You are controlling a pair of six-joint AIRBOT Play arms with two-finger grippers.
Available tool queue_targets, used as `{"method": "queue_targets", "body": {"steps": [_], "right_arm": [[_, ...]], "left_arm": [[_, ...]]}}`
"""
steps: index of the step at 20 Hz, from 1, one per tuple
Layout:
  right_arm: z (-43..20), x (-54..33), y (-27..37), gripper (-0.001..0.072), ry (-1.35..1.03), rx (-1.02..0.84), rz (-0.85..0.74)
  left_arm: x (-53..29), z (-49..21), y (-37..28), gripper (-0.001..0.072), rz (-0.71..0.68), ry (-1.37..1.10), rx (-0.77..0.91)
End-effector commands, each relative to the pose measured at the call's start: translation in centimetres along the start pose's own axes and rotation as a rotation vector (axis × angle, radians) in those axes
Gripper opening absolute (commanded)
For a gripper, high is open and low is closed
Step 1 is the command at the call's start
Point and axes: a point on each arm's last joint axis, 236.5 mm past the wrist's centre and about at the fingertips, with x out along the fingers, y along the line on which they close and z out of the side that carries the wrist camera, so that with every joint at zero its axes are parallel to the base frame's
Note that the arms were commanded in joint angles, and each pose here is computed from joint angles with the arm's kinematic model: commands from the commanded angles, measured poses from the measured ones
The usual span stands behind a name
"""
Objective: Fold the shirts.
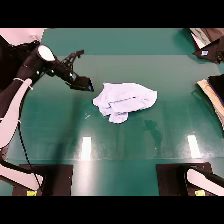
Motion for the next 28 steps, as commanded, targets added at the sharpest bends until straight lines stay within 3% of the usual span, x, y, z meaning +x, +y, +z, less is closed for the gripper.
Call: {"method": "queue_targets", "body": {"steps": [1, 12, 13, 14, 15, 19, 23, 26, 27, 28], "right_arm": [[-0.2, 0.2, 0.3, 0.0022, 0.011, -0.007, 0.006], [-0.6, 1.4, 2.0, 0.0022, 0.027, -0.043, 0.031], [-0.6, 1.4, 2.0, 0.0022, 0.027, -0.043, 0.031], [-0.6, 1.4, 2.0, 0.0022, 0.027, -0.043, 0.031], [-0.6, 1.4, 2.0, 0.0022, 0.03, -0.043, 0.032], [-2.7, 1.4, 0.2, 0.0022, 0.115, -0.036, -0.041], [-8.0, 3.6, -2.7, 0.0022, 0.19, 0.133, -0.072], [-12.7, 6.4, -5.0, 0.0023, 0.202, 0.306, -0.064], [-14.5, 7.5, -4.8, 0.0052, 0.21, 0.369, -0.024], [-16.3, 8.5, -4.4, 0.026, 0.233, 0.414, 0.012]], "left_arm": [[3.3, -0.6, 3.2, 0.0656, 0.033, -0.003, -0.033], [7.8, -1.1, -0.2, 0.0653, -0.059, 0.036, 0.02], [7.9, -1.1, -0.4, 0.0495, -0.063, 0.036, 0.022], [8.0, -1.0, -0.5, 0.0229, -0.065, 0.035, 0.023], [8.0, -1.0, -0.6, 0.0033, -0.07, 0.033, 0.022], [5.3, 0.0, -1.4, 0.0024, -0.037, 0.035, 0.071], [-2.5, 4.1, -2.5, 0.0024, 0.123, -0.109, 0.217], [-7.9, 6.2, -4.9, 0.0025, 0.17, -0.228, 0.282], [-9.6, 6.7, -5.8, 0.0024, 0.176, -0.27, 0.287], [-10.9, 7.2, -6.5, 0.0025, 0.183, -0.302, 0.299]]}}
